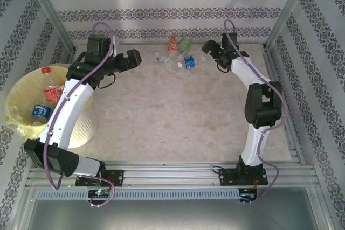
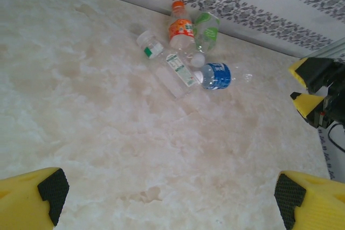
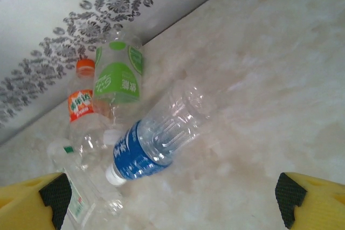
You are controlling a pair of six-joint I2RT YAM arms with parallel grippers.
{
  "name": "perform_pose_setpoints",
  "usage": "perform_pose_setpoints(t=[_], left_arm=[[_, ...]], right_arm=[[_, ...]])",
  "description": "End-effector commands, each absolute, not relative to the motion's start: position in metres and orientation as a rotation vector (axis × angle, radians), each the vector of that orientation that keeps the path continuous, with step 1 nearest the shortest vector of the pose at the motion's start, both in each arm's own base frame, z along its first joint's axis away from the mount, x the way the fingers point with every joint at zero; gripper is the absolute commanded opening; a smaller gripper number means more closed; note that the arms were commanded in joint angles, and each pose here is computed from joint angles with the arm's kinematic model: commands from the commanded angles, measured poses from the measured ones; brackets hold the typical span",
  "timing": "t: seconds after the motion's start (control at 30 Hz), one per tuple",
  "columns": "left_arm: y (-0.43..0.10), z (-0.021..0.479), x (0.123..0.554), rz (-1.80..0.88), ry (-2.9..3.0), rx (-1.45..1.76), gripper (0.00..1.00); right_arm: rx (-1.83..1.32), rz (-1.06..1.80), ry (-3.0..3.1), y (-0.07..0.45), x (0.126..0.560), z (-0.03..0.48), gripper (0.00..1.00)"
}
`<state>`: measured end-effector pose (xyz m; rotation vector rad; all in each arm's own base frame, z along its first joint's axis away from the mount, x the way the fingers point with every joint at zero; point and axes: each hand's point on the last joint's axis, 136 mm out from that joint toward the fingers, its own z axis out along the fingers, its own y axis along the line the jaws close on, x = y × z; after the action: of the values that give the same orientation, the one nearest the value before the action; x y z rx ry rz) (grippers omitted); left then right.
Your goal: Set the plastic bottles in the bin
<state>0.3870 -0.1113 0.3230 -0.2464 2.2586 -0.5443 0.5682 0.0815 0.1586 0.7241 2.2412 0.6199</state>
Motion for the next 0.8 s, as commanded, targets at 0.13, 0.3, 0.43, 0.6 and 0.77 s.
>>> perform_pose_setpoints(t=[0.13,0.3,0.43,0.6,0.77], left_arm=[[-0.1,0.319,0.386,-0.444,2.251,-0.26,1.0],[-0.093,0.313,0.387,-0.393,2.263,-0.27,1.0],[-0.093,0.308,0.391,-0.381,2.273,-0.274,1.0],[-0.092,0.3,0.397,-0.36,2.294,-0.277,1.0],[-0.092,0.295,0.403,-0.343,2.312,-0.279,1.0]], right_arm=[[1.107,0.841,2.339,0.101,0.598,0.119,0.98],[1.292,0.956,2.36,0.114,0.605,0.096,0.98],[1.418,1.039,2.35,0.122,0.609,0.079,0.98],[1.518,1.166,2.315,0.134,0.623,0.06,0.98],[1.624,1.182,2.304,0.133,0.629,0.032,0.98]])
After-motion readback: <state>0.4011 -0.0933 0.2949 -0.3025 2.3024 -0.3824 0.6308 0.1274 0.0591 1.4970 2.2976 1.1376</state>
